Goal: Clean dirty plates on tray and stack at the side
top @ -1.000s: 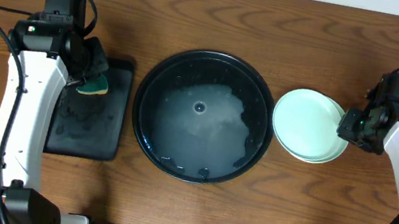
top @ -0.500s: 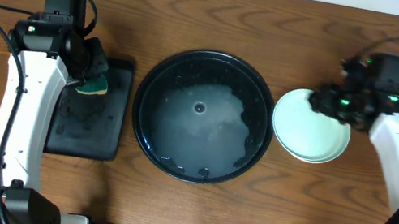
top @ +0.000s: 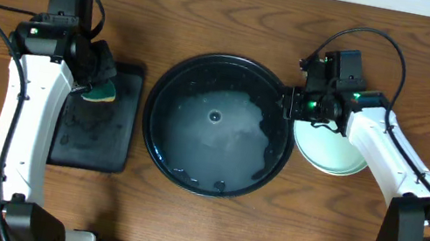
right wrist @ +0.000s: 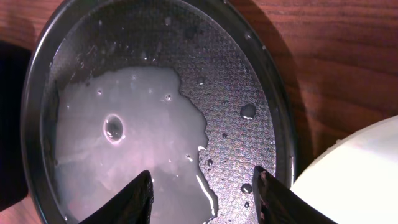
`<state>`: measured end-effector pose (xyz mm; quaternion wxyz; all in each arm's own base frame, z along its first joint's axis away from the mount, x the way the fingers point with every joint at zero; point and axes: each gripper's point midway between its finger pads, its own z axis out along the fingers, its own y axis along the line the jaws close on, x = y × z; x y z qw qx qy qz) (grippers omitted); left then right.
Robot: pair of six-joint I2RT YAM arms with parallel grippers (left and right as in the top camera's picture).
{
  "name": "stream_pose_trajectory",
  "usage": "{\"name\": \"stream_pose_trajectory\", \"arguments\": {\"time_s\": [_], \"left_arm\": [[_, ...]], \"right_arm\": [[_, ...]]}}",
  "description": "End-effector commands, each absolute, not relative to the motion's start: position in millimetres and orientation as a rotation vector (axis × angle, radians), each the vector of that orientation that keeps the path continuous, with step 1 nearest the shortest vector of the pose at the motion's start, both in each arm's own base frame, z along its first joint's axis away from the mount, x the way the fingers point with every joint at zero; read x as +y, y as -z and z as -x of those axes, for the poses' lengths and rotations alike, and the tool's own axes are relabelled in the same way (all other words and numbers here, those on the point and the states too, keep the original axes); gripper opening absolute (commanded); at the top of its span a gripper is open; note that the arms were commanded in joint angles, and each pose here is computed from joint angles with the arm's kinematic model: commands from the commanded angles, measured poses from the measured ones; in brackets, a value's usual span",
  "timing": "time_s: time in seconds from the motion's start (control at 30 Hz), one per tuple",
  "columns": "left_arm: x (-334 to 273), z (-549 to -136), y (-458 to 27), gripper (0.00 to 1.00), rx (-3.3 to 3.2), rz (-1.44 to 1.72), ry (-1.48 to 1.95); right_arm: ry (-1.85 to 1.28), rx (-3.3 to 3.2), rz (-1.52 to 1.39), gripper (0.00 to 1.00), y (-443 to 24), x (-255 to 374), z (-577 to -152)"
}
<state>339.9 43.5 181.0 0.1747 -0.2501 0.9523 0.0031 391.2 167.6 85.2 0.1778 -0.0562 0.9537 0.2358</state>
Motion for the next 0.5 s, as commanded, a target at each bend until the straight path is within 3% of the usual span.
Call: {"name": "stream_pose_trajectory", "arguments": {"time_s": [0.0,0.47], "left_arm": [[48,-337,-178,0.07,2.709,0.708,-0.033],[48,-337,-178,0.08,2.709,0.708,-0.033]], "right_arm": [[-0.651,2.721,0.134,0.49,-81,166,-391],[-0.451,2.827,0.135,0.49,-63,141,-377]]}}
